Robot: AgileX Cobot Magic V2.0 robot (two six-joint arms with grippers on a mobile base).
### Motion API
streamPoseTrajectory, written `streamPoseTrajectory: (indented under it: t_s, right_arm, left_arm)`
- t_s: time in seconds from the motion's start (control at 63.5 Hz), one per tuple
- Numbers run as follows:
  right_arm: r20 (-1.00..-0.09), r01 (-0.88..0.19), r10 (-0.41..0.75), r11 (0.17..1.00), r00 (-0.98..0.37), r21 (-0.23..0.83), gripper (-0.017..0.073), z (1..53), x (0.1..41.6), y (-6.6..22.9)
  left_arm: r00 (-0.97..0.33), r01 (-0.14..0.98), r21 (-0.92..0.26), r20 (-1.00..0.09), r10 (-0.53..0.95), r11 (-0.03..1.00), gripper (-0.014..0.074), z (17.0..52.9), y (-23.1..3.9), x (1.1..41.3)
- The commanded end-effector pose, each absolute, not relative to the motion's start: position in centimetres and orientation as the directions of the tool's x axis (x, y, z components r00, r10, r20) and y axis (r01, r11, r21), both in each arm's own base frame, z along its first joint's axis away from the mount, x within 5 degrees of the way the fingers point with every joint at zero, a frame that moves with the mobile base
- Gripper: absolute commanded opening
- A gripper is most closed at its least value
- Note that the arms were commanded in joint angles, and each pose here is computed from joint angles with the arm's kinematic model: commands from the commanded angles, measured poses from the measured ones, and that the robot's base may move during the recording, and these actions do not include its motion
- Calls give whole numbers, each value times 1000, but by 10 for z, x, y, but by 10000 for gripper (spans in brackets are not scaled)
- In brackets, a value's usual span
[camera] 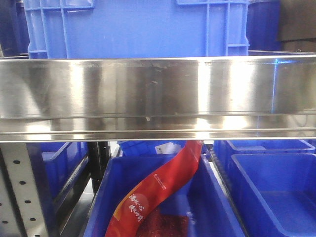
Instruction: Grab PVC pipe and place in blue bin
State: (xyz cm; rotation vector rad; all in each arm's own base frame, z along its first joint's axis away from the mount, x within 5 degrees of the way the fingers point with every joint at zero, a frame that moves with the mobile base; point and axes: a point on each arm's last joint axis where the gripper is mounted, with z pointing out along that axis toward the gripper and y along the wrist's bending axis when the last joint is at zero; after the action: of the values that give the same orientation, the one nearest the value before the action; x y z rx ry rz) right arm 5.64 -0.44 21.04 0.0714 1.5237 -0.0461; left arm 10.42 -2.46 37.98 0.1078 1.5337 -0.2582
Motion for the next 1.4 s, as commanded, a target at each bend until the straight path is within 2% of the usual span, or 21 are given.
streamPoseTrajectory:
  t_s: [0.0, 0.803, 0.929, 1.15, 1.386]
  right_arm:
    - [-997, 70, 2, 997, 73, 7, -168, 212, 56, -4]
    - [-997, 70, 2, 997, 73, 7, -168, 212, 56, -4]
    - [-997, 70, 2, 997, 73, 7, -168, 212, 56, -4]
    - [-997, 70, 2, 997, 73, 7, -168, 212, 56, -4]
    - [-997, 70, 2, 997, 73, 7, -168, 212, 56, -4]
  left_arm:
    - [40, 232, -101, -993, -113, 968, -111, 383, -24, 102]
    - [55, 232, -101, -992, -117, 967, -111, 377, -24, 102]
    - [93, 221, -95, -989, -118, 971, -111, 350, -21, 98]
    - [23, 118, -96, -995, -100, 988, -111, 270, -9, 81]
    - [56, 13, -95, -994, -95, 995, -111, 223, 0, 63]
